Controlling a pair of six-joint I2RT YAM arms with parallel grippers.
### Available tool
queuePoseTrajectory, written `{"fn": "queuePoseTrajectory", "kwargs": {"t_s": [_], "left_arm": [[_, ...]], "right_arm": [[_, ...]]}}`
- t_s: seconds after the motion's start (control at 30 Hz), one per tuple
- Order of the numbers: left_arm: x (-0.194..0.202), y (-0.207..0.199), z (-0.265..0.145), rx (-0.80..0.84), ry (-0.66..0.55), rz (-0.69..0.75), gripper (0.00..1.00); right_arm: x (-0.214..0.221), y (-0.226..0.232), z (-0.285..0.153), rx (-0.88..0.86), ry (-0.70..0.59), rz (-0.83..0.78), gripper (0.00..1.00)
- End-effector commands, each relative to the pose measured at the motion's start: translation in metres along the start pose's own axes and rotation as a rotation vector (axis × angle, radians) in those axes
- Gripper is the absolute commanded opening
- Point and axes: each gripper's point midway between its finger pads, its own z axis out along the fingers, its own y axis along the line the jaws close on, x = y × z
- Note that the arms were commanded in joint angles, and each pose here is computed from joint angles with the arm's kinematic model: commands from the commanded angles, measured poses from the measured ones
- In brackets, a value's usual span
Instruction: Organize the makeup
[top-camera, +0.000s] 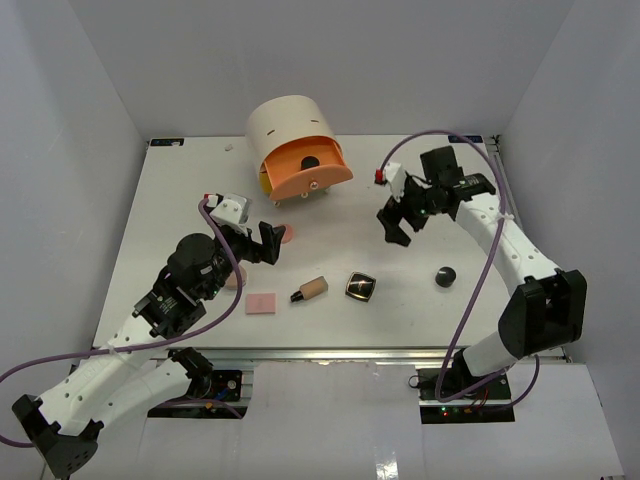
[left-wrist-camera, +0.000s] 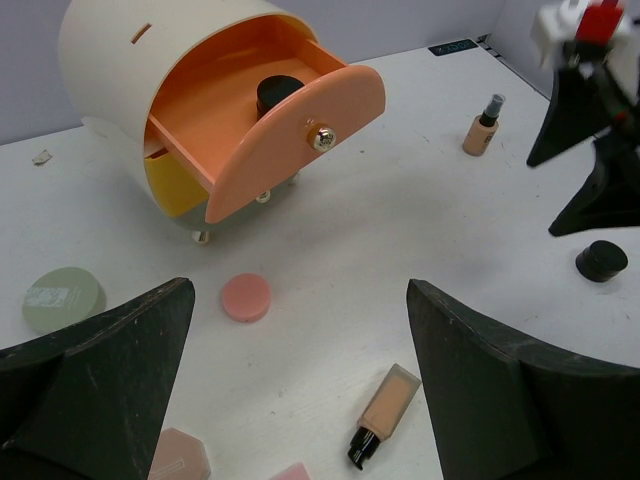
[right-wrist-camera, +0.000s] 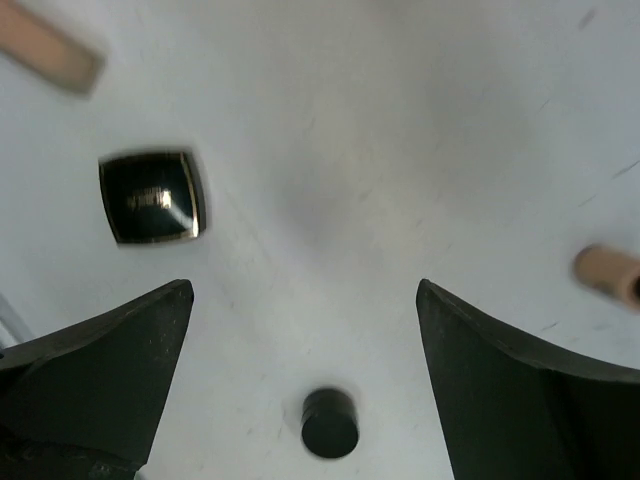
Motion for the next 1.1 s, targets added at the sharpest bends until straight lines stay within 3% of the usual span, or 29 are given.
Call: {"fn": "queuePoseTrajectory", "kwargs": {"t_s": [0.0, 0.3, 0.67, 1.0, 1.07], "left_arm": [[-0.005, -0.003, 0.0, 0.02, -0.02, -0.006, 0.98], [-0.002, -0.005, 0.002, 0.027, -0.009, -0.004, 0.98], [-0.002, -0.006, 0.002, 0.035, -0.007, -0.004, 0.98], [-0.002, -0.006, 0.002, 0.035, -0.008, -0.006, 0.98], [-0.002, -0.006, 0.002, 0.035, -0.008, -0.006, 0.98]], "right_arm": [[0.125, 0.019, -0.008, -0.012, 0.368, -0.024, 0.91], [0.197, 0.004, -0.009, 0.07, 0.559, -0.006, 0.91], [0.23, -0.02, -0.004, 0.115, 0.654, -0.019, 0.98], [0.242, -0.012, 0.004, 0.042, 0.641, 0.026, 0.71], [0.24, -0.01, 0.006, 0.029, 0.624, 0.032, 0.62]]}}
